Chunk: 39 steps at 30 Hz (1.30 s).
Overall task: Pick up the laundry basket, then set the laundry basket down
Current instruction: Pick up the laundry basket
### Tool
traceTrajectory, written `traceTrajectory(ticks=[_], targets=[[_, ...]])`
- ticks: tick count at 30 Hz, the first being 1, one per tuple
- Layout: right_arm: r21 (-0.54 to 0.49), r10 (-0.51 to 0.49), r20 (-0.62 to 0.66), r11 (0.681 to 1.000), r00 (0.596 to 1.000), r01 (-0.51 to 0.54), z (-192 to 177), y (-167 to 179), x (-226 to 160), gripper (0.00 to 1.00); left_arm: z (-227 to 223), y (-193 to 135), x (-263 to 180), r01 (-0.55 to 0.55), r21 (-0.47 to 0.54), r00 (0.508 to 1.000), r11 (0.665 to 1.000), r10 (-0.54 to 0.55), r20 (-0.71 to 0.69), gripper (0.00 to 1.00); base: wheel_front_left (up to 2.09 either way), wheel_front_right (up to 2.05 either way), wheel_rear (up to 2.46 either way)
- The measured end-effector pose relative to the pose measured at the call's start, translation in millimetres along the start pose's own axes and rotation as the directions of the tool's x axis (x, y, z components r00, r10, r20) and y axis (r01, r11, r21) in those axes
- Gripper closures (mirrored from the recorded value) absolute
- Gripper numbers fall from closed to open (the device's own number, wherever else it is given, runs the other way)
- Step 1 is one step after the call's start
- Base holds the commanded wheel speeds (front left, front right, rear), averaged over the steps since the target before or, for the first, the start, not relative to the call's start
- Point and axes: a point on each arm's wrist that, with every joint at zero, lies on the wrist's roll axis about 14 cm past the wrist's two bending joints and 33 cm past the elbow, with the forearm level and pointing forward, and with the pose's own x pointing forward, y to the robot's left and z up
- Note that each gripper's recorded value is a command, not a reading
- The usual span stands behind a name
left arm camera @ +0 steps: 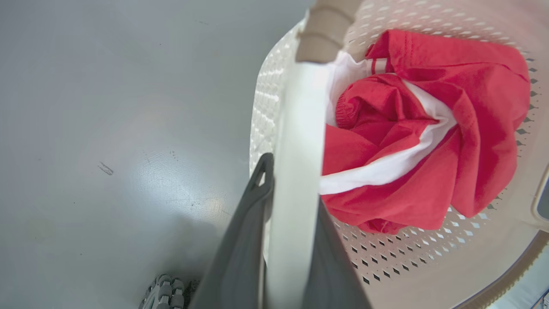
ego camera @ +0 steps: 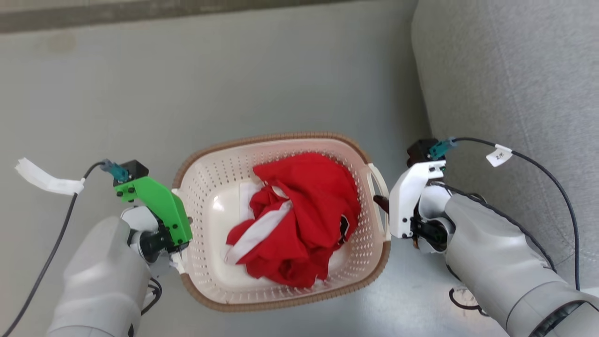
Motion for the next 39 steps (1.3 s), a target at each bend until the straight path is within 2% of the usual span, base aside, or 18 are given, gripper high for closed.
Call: traceTrajectory(ticks=[8,34,39], targets=[[0.039,-0.002,-0.006,0.999,1.0,0.002,-9.2,4.9,-20.4,1.0,-9.2,-8.6,-20.8,0.0,0.005,1.0,1.0,0.0,0.004,1.0,0.0,0.0,0.0],[0.006,-0.002,-0.001,1.0,1.0,0.002,-20.5,24.6,-64.5,1.0,-38.0,-23.0,-69.2,0.001,0.005,1.0,1.0,-0.001,0.029,1.0,0.0,0.0,0.0],[-0.006,-0.002,-0.002,1.0,1.0,0.002,-21.8,27.2,-68.2,1.0,-44.9,-23.3,-72.7,0.012,-0.021,0.999,1.0,-0.011,0.032,1.0,0.0,0.0,0.0]])
